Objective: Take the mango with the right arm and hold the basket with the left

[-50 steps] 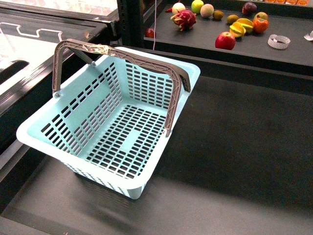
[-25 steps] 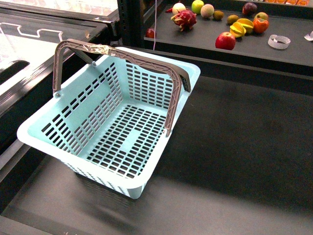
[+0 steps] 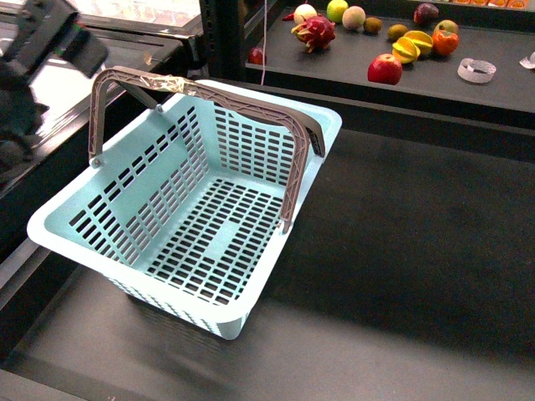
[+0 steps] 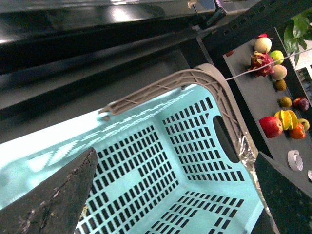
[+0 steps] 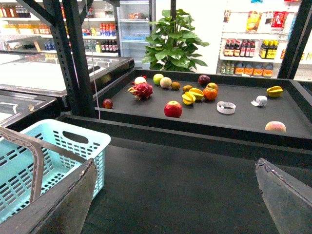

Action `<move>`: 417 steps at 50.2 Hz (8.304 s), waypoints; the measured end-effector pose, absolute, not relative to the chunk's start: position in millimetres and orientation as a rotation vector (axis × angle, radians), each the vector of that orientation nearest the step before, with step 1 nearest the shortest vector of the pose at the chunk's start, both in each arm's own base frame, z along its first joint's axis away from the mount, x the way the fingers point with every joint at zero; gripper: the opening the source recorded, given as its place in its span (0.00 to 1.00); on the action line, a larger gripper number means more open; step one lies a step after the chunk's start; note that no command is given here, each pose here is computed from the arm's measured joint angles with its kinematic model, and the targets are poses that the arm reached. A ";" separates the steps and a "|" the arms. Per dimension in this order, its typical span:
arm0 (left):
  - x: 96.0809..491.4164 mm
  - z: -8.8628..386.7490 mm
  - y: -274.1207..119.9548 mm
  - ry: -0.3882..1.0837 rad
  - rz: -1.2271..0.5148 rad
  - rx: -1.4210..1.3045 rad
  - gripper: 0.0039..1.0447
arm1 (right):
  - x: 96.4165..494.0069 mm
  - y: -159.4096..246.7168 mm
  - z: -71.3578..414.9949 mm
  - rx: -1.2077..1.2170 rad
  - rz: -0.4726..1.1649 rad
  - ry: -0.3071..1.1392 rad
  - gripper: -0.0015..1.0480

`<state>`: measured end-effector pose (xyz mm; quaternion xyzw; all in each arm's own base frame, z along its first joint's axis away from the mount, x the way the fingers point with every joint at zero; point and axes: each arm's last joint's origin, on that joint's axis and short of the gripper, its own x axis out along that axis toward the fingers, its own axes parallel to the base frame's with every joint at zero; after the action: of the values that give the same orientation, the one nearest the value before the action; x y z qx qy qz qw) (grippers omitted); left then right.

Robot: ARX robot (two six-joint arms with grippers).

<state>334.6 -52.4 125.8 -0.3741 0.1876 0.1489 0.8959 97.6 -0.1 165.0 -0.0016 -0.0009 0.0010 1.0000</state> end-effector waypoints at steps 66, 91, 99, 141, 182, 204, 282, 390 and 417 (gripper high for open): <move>404.1 118.3 -149.6 0.534 0.004 -0.804 0.06 | 97.6 -0.1 165.0 -0.003 0.002 -0.002 0.92; 343.5 174.5 -170.1 0.276 -0.358 -0.511 0.06 | 97.6 -0.1 165.0 -0.003 0.002 -0.002 0.92; 331.2 178.6 -187.2 0.245 -0.470 -0.430 0.06 | 97.6 -0.1 165.0 -0.003 0.002 -0.002 0.92; 301.8 175.5 -225.2 0.243 -0.632 -0.369 0.06 | 97.6 -0.1 165.0 -0.003 0.002 -0.002 0.92; 301.4 175.1 -225.4 0.244 -0.634 -0.369 0.06 | 114.3 -11.0 163.4 -0.061 -0.086 0.162 0.92; 301.4 175.1 -225.3 0.244 -0.632 -0.369 0.06 | 198.9 -67.4 139.1 0.056 -0.191 0.430 0.92; 301.4 175.1 -225.4 0.244 -0.634 -0.369 0.06 | 254.1 -176.8 -115.0 0.171 -0.592 0.878 0.92; 301.4 175.1 -225.4 0.244 -0.635 -0.369 0.06 | 314.5 43.3 143.9 0.386 0.248 0.487 0.57; 300.6 172.7 -225.3 0.250 -0.629 -0.362 0.06 | 309.4 50.4 161.9 0.419 0.288 0.408 0.92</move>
<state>300.6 -225.3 172.7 -0.1767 0.1222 -0.3068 0.9272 309.4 50.4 161.9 0.2058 0.2003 0.1414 0.9474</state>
